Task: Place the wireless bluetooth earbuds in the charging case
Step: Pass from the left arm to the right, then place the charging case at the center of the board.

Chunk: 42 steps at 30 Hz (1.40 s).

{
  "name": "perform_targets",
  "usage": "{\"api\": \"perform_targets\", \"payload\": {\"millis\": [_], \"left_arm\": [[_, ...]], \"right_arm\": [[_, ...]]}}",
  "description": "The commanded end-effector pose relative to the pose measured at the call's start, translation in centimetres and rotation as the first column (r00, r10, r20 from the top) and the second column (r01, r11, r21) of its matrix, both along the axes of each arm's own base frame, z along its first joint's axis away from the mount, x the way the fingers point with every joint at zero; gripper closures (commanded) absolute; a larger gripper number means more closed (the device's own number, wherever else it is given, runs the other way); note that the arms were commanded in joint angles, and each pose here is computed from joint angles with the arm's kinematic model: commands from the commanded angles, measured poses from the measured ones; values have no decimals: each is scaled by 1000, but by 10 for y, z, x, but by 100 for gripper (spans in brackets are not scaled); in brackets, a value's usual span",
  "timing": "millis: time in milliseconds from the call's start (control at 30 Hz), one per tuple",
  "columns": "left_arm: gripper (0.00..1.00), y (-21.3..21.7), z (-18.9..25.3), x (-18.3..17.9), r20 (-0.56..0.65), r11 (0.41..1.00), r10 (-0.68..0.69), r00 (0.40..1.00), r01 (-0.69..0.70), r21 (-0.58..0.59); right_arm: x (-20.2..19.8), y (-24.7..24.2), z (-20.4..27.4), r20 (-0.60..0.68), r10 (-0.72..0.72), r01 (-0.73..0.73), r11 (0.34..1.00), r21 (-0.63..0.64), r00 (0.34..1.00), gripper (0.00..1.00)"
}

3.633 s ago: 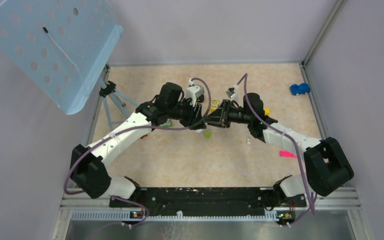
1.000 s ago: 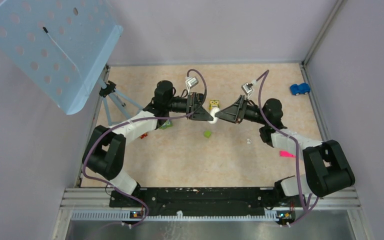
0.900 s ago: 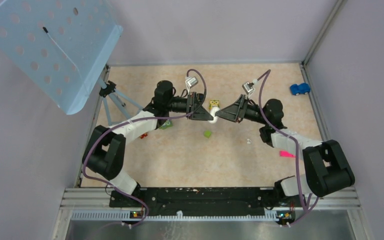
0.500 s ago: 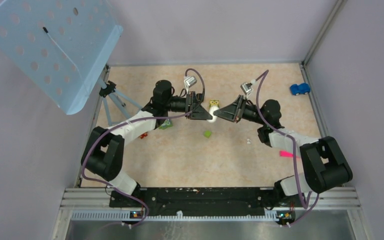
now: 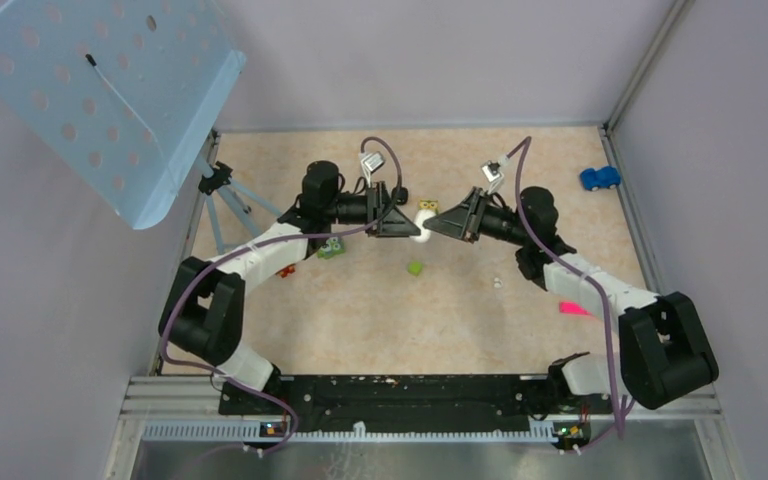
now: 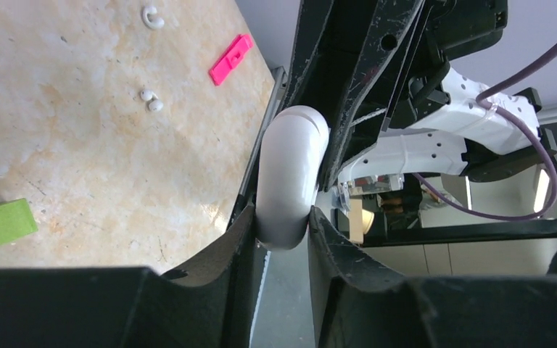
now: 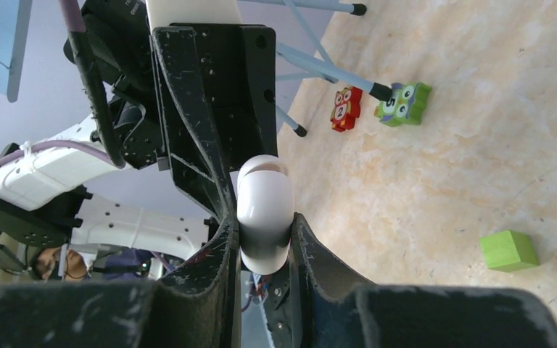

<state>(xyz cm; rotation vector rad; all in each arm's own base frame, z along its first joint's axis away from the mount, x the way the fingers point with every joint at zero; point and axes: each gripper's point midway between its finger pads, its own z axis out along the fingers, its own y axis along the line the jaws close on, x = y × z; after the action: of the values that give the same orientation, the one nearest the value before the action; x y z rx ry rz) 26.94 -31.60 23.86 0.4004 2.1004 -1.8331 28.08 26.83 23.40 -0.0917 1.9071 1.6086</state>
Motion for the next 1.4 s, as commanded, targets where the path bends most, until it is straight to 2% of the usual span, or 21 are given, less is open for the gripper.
{"api": "perform_targets", "payload": {"millis": [0,67,200,367,500,600,667,767,833,967,1033,1100,1200,1367], "left_arm": [[59,16,51,4,161,993,46,986,-27,-114],[54,17,47,5,153,994,47,987,-32,-102],[52,19,45,6,152,995,66,986,-52,-90],[39,20,42,9,158,996,77,984,-68,-63],[38,23,34,17,199,994,111,974,-113,0],[36,29,23,26,246,981,154,957,-178,76],[31,33,15,27,279,973,160,947,-199,118],[24,36,1,25,334,964,139,932,-205,171],[23,34,-6,21,399,958,115,910,-208,198],[21,23,-20,5,586,945,34,809,-217,244],[20,15,-18,-4,713,947,2,701,-230,223],[15,14,-11,-11,804,953,4,595,-246,178],[9,14,2,-13,884,953,14,468,-275,130],[10,6,1,-14,939,929,-65,339,-324,181]], "right_arm": [[2,-5,-27,-27,-35,32,993,-109,999,100],[2,-6,-27,-27,-38,35,994,-107,999,100],[3,-6,-29,-29,-43,39,992,-122,999,100],[3,-6,-27,-26,-43,40,992,-121,999,100],[8,-10,-33,-57,-75,65,985,-157,996,100],[13,-16,-48,-144,-128,94,971,-218,981,100],[15,-20,-64,-263,-161,97,966,-240,951,100],[11,-19,-79,-442,-144,48,974,-222,885,100],[7,-14,-81,-511,-104,11,983,-181,854,100],[1,-4,-67,-580,14,-42,999,-34,814,100],[0,-1,-58,-590,71,-71,997,23,804,100],[-1,1,-52,-590,101,-88,995,50,801,100],[-4,1,-49,-598,122,-105,992,63,792,100],[-5,1,-43,-607,133,-95,991,95,784,100]]}}
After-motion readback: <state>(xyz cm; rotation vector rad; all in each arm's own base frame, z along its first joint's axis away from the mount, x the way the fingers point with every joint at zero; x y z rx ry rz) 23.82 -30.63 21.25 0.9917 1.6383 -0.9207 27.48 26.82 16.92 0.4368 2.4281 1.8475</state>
